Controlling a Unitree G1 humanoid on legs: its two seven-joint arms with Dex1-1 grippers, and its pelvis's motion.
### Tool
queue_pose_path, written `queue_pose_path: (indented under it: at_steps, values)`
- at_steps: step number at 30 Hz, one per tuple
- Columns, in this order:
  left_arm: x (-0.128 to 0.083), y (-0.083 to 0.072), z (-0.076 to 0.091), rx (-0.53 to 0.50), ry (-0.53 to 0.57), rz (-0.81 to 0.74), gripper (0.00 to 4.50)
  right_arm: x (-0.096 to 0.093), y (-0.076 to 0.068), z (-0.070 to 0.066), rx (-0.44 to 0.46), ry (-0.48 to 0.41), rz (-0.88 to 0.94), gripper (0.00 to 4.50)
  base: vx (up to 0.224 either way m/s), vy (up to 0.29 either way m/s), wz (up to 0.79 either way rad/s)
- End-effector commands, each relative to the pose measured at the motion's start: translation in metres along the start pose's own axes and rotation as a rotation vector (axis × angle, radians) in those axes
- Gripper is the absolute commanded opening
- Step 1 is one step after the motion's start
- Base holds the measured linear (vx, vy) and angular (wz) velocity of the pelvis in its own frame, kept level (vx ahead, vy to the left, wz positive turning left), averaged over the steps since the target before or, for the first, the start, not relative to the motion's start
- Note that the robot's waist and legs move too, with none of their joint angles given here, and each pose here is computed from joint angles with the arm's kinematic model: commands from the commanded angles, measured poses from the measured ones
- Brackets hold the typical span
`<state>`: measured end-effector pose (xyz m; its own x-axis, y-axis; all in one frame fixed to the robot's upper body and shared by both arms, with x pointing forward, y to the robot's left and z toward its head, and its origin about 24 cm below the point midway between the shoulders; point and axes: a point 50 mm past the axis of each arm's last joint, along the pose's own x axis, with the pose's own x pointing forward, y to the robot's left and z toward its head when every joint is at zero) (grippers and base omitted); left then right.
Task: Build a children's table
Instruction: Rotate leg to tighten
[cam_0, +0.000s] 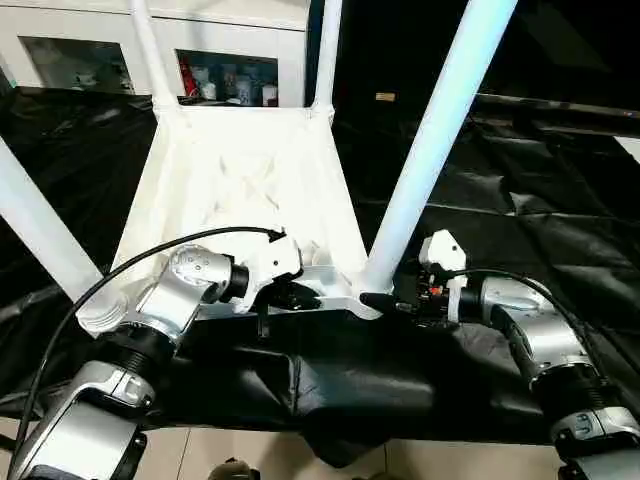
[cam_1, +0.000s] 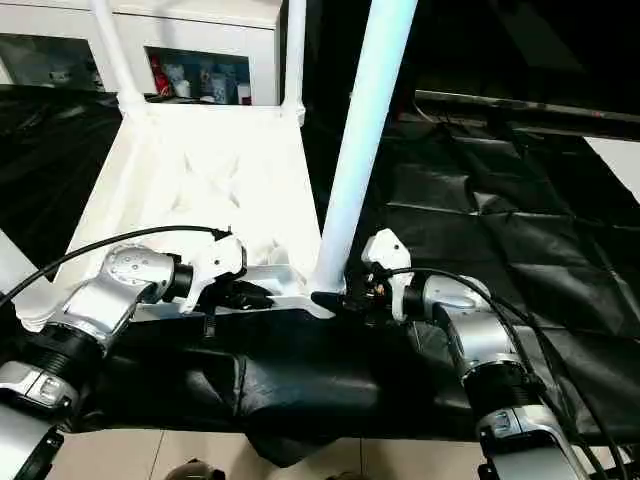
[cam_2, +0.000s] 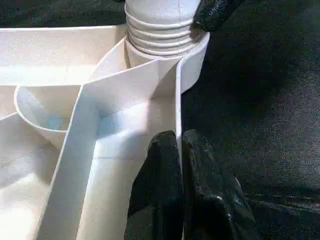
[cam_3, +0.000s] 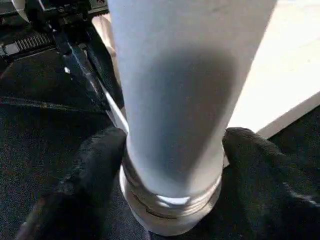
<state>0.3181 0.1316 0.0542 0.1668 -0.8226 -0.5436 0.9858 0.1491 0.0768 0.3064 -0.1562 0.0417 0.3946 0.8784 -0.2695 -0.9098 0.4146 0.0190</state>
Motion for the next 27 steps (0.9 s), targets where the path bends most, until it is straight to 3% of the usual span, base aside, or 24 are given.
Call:
queue_pose_path:
  at_steps: [1, 4, 8, 10, 15, 20, 21, 23, 24, 27]
  values:
    - [0.004, -0.006, -0.002, -0.013, -0.033, -0.037, 0.00, 0.000, 0.000, 0.004, -0.008, -0.010, 0.012, 3.16, 0.000, 0.000, 0.00]
    - [0.004, -0.005, -0.001, -0.015, -0.036, -0.021, 0.00, 0.001, 0.002, 0.001, 0.001, -0.006, 0.017, 2.79, 0.000, 0.000, 0.00]
    - [0.009, 0.001, -0.002, -0.020, -0.011, 0.069, 0.00, 0.007, 0.005, -0.007, 0.057, -0.015, -0.056, 2.69, 0.000, 0.000, 0.00]
    - [0.018, 0.004, -0.002, -0.055, 0.005, 0.136, 0.00, 0.017, 0.000, -0.015, 0.167, -0.051, -0.224, 2.66, 0.000, 0.000, 0.00]
    - [0.050, 0.008, 0.012, -0.094, -0.005, 0.244, 0.00, 0.043, 0.002, -0.031, 0.283, -0.009, -0.480, 2.63, 0.000, 0.000, 0.00]
    - [0.076, 0.010, 0.035, -0.096, -0.030, 0.301, 0.00, 0.072, 0.005, -0.021, 0.290, 0.006, -0.593, 2.62, 0.000, 0.000, 0.00]
    - [0.080, 0.009, 0.040, -0.075, -0.040, 0.291, 0.00, 0.080, 0.008, -0.013, 0.245, -0.015, -0.551, 3.18, 0.000, 0.000, 0.00]
    - [0.080, 0.010, 0.042, -0.066, -0.046, 0.286, 0.00, 0.083, 0.009, -0.010, 0.242, -0.036, -0.536, 3.18, 0.000, 0.000, 0.00]
    - [0.080, 0.010, 0.042, -0.063, -0.049, 0.282, 0.00, 0.083, 0.008, -0.008, 0.240, -0.045, -0.531, 3.41, 0.000, 0.000, 0.00]
    - [0.077, 0.009, 0.040, -0.054, -0.049, 0.257, 0.00, 0.079, 0.005, -0.005, 0.176, -0.044, -0.520, 3.60, 0.000, 0.000, 0.00]
